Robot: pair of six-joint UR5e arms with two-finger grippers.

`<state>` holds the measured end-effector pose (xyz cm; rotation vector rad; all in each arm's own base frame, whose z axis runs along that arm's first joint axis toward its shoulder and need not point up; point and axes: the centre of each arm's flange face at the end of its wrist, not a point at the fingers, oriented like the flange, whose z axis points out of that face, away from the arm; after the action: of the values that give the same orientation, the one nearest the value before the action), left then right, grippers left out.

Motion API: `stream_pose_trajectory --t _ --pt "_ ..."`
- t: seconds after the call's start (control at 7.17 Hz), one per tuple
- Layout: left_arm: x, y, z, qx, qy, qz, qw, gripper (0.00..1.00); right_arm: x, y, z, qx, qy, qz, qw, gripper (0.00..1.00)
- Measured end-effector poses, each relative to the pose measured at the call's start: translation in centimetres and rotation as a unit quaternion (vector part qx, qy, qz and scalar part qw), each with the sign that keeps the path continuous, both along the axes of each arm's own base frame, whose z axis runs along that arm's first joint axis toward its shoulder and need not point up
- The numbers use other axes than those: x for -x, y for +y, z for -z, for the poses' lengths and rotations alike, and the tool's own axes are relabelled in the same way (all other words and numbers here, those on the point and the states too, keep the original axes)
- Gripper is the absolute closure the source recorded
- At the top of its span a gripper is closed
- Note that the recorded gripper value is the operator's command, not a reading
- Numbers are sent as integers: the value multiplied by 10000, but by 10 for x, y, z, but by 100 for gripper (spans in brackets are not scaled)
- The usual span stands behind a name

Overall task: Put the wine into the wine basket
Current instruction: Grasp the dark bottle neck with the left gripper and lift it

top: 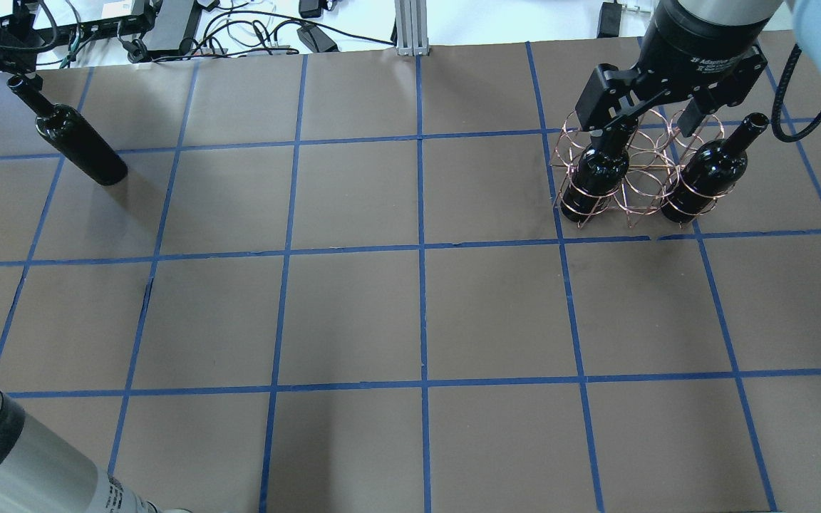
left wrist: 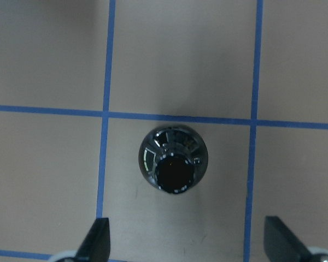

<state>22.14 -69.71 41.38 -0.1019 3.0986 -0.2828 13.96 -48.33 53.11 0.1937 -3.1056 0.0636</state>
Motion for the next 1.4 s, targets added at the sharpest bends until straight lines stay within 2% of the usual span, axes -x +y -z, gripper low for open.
stream_pose_trajectory --t 0.56,0.7,0.98,1.26,1.4 --pt "-6 -21 31 47 220 37 9997 0 0 0 0 -1 0 3 10000 1" --pt "-7 -22 35 36 240 39 9997 3 0 0 0 0 0 2 10000 1" --pt "-7 -23 38 26 258 45 9997 40 0 0 0 1 0 0 10000 1" --pt "-7 -22 40 -37 246 40 9997 56 1 0 -1 1 0 6 10000 1" --pt "-8 -21 41 -67 227 46 9997 77 0 0 -1 2 0 5 10000 1"
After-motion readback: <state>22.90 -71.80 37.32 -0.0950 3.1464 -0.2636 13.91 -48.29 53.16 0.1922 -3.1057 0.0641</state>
